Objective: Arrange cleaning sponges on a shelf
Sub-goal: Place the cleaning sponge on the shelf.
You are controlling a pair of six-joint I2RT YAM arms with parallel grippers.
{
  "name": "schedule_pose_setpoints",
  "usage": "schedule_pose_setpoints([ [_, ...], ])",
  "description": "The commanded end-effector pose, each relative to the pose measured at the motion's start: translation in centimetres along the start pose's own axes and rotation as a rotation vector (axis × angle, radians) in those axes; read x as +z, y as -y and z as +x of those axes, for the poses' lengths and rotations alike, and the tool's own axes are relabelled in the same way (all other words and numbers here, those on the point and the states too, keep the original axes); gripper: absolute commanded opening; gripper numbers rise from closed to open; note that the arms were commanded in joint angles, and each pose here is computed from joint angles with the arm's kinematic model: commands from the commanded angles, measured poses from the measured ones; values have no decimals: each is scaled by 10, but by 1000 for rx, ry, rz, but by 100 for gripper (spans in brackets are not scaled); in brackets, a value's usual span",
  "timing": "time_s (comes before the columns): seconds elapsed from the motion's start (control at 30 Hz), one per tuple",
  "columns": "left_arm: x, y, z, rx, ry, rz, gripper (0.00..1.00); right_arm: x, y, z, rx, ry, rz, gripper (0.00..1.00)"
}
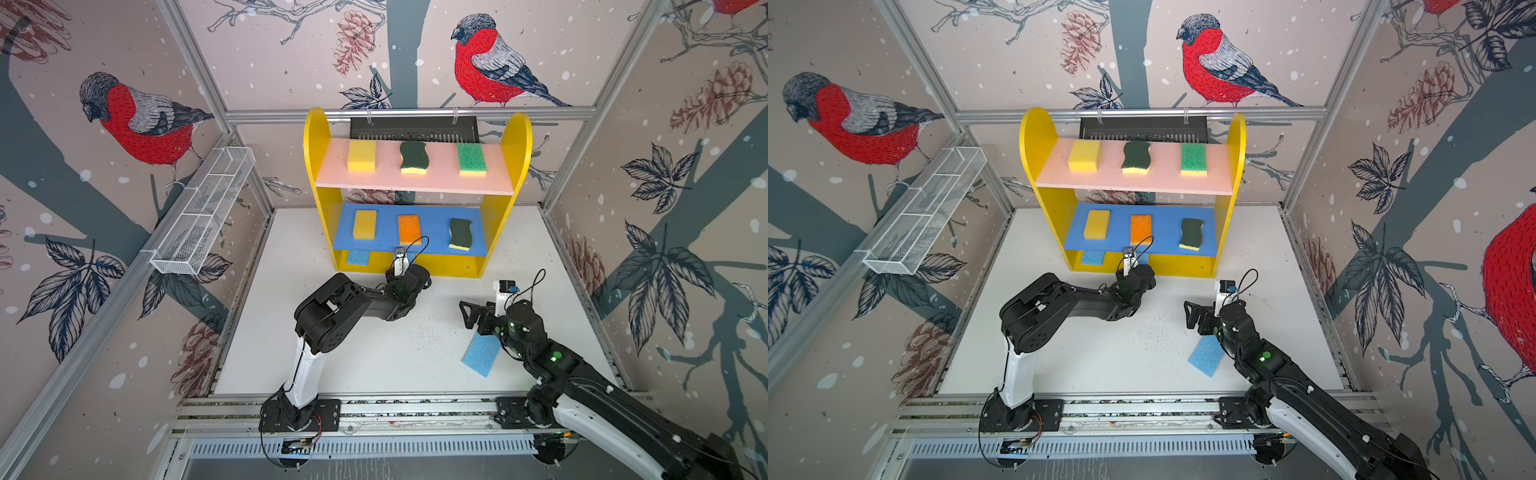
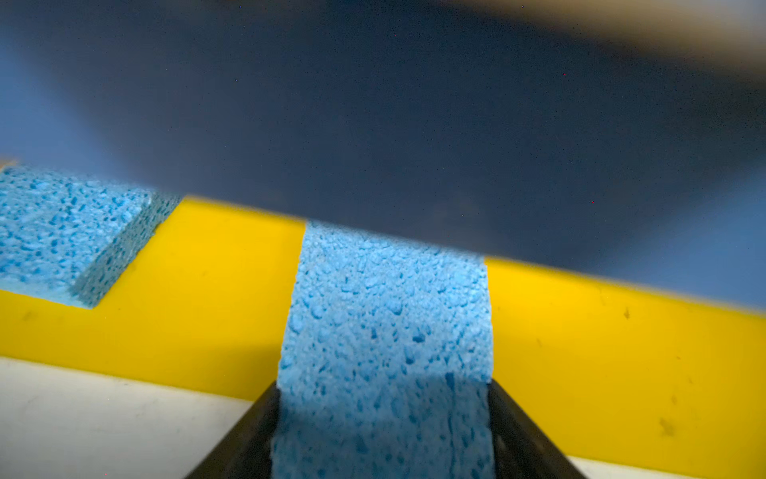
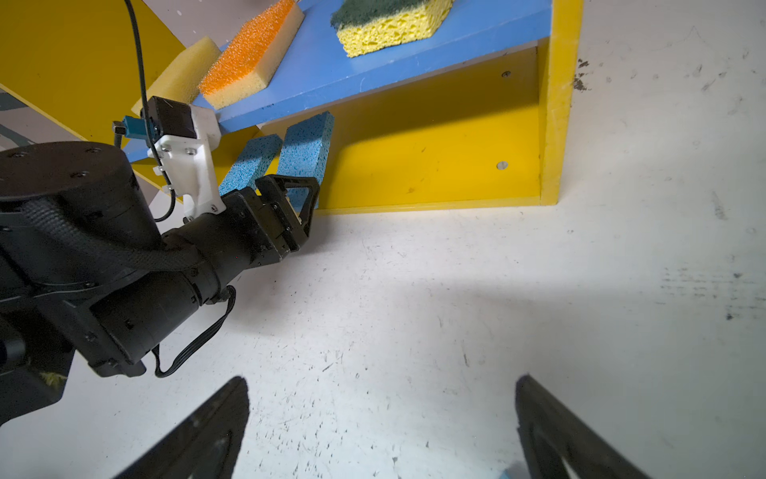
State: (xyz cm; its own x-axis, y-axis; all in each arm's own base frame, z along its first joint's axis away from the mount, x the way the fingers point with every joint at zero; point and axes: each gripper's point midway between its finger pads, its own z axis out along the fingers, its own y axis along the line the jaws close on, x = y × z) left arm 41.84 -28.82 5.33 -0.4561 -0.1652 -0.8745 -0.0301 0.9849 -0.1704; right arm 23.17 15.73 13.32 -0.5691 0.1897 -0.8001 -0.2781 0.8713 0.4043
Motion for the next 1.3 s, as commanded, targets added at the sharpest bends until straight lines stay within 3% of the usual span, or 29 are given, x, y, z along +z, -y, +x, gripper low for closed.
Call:
schedule_pose_setpoints([
  [0.0,-1,-4,6,32,-30,-19,72,-1,-2,-3,19,10,-8,100],
  [1.27,-3,-3,0,95,-50,-47,81,-4,-2,-7,22,22,-5,100],
])
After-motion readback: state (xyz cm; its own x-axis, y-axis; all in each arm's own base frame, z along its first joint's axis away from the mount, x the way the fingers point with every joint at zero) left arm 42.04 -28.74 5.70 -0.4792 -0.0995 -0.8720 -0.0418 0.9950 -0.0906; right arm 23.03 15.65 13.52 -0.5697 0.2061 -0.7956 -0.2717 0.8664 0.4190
